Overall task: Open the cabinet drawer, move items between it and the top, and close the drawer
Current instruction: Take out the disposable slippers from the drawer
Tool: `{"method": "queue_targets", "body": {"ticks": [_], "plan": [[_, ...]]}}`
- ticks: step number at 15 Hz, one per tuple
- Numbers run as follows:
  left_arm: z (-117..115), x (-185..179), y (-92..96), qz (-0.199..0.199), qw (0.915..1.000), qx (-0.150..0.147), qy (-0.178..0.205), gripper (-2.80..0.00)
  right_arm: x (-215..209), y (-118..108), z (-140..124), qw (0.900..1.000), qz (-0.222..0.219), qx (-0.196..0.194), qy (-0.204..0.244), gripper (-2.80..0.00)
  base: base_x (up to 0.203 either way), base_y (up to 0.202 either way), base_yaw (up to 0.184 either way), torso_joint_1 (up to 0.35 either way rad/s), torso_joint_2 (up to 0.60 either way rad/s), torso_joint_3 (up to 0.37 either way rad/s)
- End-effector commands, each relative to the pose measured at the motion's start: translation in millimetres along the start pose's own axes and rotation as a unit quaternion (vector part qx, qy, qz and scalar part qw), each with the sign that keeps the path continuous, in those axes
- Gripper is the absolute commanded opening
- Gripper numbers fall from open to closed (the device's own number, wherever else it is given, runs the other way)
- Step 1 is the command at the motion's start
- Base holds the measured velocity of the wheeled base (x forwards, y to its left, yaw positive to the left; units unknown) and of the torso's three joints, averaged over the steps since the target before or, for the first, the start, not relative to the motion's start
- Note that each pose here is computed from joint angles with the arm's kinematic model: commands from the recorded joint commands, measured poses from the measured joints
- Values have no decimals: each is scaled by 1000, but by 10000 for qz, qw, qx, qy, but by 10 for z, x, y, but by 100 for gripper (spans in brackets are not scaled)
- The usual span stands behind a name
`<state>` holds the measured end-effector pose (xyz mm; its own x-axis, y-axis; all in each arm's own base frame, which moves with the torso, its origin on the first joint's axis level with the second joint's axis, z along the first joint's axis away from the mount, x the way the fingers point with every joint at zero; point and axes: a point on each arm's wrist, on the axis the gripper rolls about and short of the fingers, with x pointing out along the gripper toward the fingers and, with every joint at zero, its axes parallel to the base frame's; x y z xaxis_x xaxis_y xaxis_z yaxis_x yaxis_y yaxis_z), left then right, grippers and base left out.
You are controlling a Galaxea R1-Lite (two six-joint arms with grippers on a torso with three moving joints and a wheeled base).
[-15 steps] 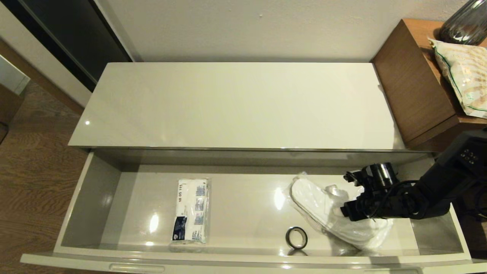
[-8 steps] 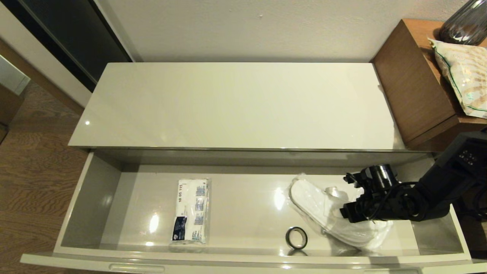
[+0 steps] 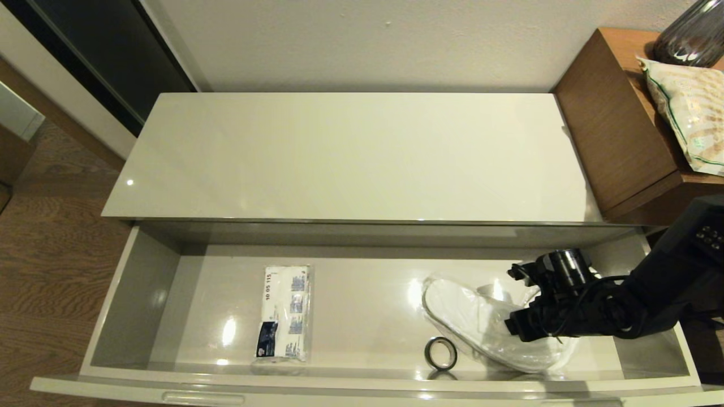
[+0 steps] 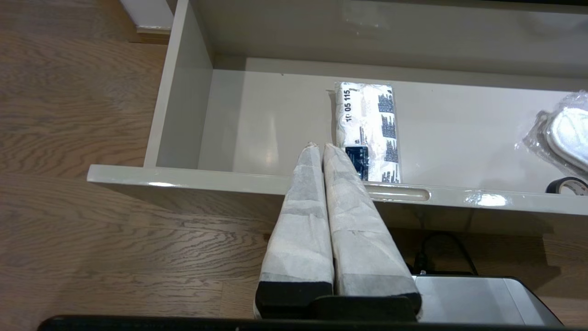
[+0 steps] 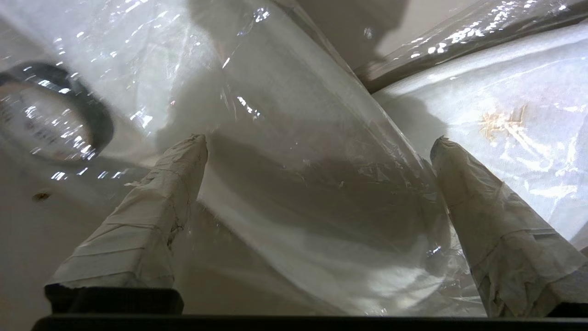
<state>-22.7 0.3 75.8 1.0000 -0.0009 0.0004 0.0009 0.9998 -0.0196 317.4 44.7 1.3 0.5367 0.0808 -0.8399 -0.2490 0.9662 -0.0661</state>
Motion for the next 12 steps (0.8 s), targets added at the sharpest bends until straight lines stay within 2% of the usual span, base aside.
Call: {"method": "queue_targets", "body": {"ticks": [1,5,12], "plan": [[1,0,0,4,10000,-2,-6,-280,-173,112,11,9997,84,-194,-141,0,0,0,0,0,0,0],[1,0,0,4,10000,-2,-6,-280,-189,144,-1,9992,121,-386,-70,0,0,0,0,0,0,0],[1,0,0,4,10000,-2,-6,-280,15,154,-52,9990,162,-399,119,0,0,0,0,0,0,0]]}}
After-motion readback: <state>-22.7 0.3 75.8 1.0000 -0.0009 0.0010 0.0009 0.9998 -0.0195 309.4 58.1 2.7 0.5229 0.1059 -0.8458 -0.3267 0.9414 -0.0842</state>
